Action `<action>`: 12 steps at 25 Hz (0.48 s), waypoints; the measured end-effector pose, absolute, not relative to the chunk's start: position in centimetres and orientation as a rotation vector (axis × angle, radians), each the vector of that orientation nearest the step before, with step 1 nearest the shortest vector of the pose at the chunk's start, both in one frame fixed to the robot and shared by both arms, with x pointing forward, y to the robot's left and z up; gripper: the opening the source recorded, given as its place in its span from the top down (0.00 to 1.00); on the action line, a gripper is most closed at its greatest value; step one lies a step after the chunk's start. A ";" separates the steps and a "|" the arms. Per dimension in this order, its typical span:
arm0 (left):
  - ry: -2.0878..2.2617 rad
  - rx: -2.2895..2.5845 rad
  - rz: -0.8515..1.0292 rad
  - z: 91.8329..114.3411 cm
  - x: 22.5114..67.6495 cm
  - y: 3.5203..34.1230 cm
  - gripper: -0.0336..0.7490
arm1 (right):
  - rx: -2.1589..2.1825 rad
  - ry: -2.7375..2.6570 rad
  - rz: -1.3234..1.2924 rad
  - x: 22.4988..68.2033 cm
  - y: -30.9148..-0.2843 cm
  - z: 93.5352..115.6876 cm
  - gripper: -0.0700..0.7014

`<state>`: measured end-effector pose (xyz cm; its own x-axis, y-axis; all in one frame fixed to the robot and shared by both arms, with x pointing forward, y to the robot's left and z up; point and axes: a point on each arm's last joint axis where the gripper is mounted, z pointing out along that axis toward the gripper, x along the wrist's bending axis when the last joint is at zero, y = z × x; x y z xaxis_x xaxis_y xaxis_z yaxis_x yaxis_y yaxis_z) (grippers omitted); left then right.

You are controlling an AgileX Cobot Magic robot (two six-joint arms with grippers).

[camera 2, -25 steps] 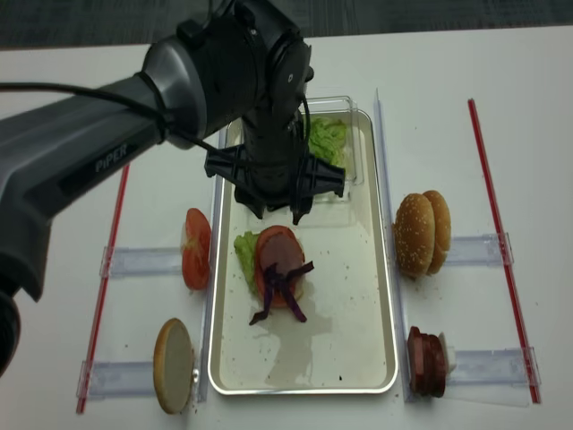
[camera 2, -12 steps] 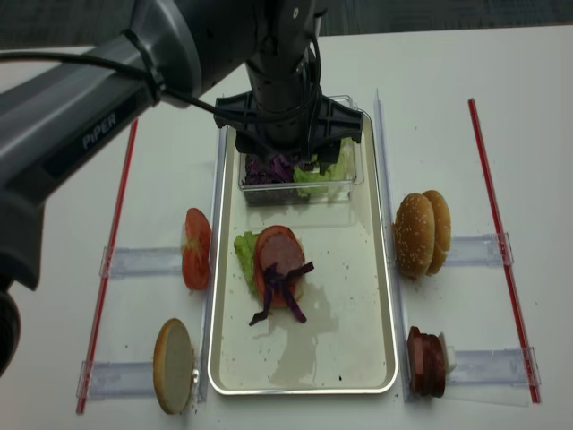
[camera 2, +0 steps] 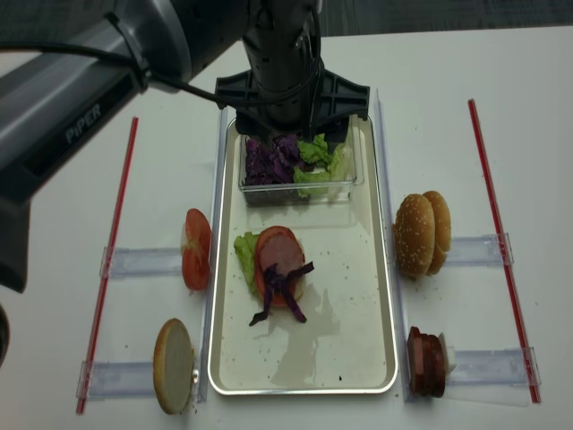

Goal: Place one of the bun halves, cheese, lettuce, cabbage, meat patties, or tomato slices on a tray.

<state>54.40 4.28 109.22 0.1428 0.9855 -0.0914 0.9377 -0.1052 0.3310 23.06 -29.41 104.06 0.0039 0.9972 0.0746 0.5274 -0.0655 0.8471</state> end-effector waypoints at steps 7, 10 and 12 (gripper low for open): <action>1.872 2.111 0.218 109.2 54.8 4.8 0.26 | 1.659 1.585 0.961 23.1 -29.4 104.1 0.86; 1.896 2.095 0.213 109.2 55.8 6.1 0.26 | 1.659 1.585 0.961 23.1 -29.4 104.1 0.86; 1.913 2.085 0.226 109.2 56.8 7.4 0.26 | 1.659 1.585 0.961 23.1 -29.4 104.1 0.86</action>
<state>56.76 7.42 109.19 0.0999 0.9912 -0.0870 0.9436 -0.0666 0.3242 23.06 -29.41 104.06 0.0039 0.9972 0.0746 0.5274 -0.0655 0.8471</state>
